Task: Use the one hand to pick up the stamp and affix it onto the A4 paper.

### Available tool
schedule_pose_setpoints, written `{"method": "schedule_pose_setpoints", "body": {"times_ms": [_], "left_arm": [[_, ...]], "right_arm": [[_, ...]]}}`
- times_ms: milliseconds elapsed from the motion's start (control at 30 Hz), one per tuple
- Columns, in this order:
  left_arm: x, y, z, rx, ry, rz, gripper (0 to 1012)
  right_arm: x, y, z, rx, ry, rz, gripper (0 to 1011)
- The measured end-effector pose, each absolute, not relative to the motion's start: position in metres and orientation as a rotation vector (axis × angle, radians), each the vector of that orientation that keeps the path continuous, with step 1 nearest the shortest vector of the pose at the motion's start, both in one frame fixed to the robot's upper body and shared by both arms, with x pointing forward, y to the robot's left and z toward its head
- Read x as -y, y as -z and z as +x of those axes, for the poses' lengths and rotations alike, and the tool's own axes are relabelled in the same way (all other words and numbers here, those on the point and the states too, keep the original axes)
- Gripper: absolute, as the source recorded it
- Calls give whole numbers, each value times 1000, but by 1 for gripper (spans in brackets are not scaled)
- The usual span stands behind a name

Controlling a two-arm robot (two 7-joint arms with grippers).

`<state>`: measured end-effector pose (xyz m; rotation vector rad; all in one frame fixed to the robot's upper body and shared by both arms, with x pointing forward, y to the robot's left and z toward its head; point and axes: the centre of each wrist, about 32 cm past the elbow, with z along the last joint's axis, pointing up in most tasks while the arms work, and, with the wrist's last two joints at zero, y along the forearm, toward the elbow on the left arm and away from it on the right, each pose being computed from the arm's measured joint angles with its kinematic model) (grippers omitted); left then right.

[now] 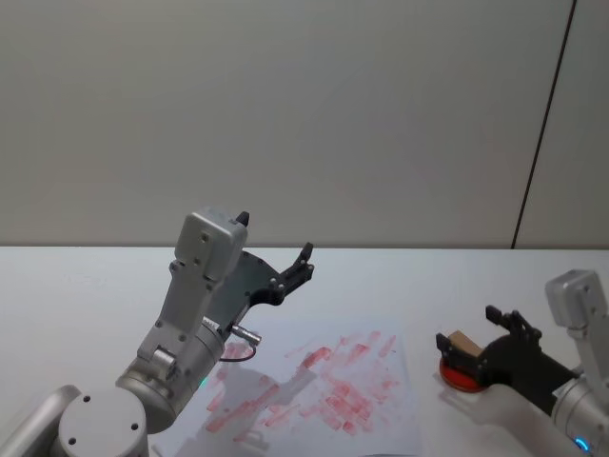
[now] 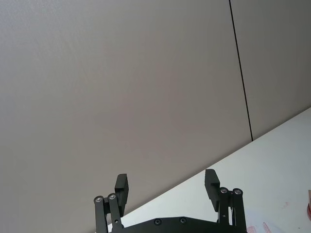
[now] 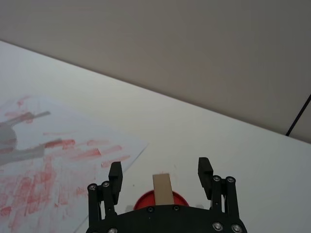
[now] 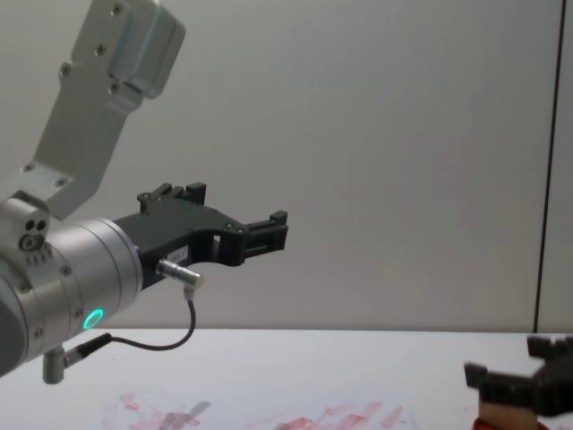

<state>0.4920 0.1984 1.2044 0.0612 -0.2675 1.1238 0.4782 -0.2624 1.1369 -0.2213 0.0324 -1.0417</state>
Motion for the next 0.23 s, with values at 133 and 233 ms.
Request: {"method": "schedule_pose_setpoints", "body": {"times_ms": [133,233], "left_arm": [[-198,-1204,492,268,-1124,61,1002],[-198,-1204,492,268,-1124,61,1003]], "right_arm": [[259,-1146,477,-12,1038,-173,999],[258,-1151,477,-2,1036,-148,1001]]}}
